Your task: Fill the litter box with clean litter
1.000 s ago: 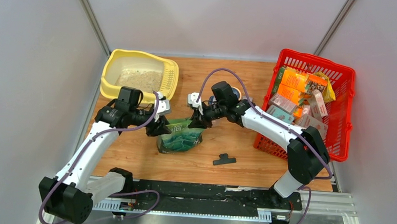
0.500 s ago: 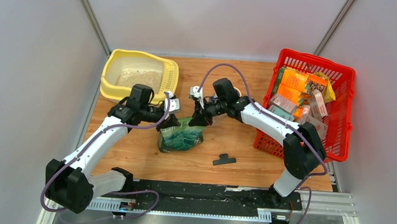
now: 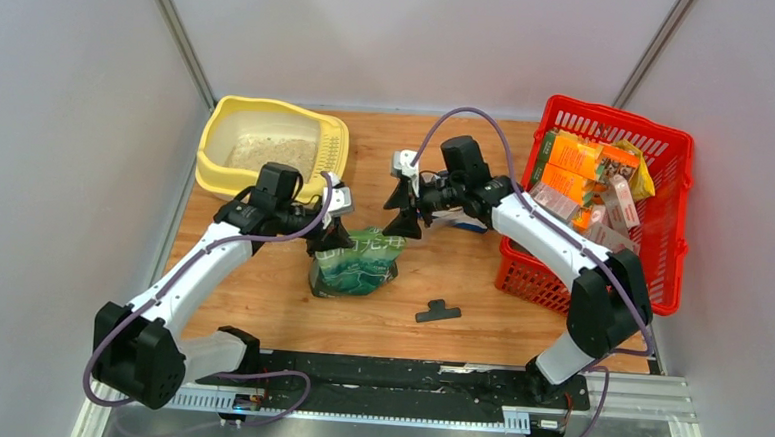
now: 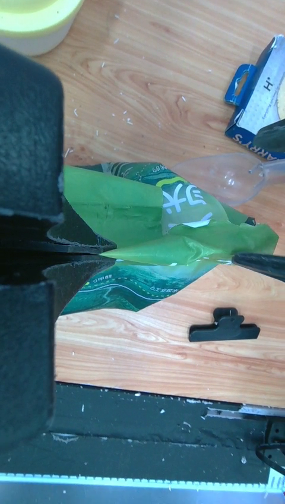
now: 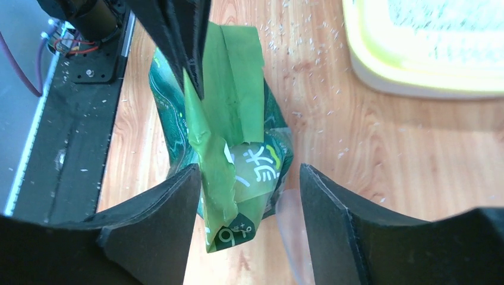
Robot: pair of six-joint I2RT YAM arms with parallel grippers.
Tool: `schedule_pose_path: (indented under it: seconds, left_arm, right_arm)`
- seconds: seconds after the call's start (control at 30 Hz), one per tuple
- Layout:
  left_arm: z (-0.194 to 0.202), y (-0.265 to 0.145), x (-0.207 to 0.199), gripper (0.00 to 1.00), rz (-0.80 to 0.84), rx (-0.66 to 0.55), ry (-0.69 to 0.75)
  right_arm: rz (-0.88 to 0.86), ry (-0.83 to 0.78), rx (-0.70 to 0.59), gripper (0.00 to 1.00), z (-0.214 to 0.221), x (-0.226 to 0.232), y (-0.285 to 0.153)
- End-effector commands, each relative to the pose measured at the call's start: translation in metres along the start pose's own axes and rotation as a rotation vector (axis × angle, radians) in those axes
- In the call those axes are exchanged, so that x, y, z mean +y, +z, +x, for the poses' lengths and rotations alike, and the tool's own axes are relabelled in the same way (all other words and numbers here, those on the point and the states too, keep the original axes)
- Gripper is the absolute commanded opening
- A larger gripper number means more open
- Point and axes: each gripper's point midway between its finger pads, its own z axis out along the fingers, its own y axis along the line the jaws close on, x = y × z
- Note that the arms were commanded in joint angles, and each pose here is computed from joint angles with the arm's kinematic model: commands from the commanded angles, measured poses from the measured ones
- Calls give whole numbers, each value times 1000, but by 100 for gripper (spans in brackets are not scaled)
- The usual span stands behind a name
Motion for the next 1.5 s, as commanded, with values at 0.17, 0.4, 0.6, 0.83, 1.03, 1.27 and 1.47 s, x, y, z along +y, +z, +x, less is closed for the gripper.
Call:
schedule_pose_path:
  seconds: [0.17,0.4,0.6,0.83,1.03,1.27,1.47]
  left_arm:
    - [-20,3,-1,0,53,-87,-162]
    - [-19,4,5,0,47,-114,-245]
    - [-16,3,6,0,61,-133,-339]
    - [-14,-2,6,0,68,-144,-369]
    - [-9,-4,3,0,76,-137,-377]
    - [-6,-6,-2,0,105,-124,-398]
    - [-5,-6,-2,0,112,-120,-401]
  right_arm:
    - [-79,-383,-64,68,-24,32,11]
    - [-124,-416,-69,66,-19,38,28]
    - [-46,-494,-98,58,-18,36,43]
    - [45,-453,-131,48,-26,33,50]
    - [101,-416,-117,47,-25,26,46]
    - [168,-443,-124,50,-28,22,33]
    - [156,-426,-95,38,-19,20,33]
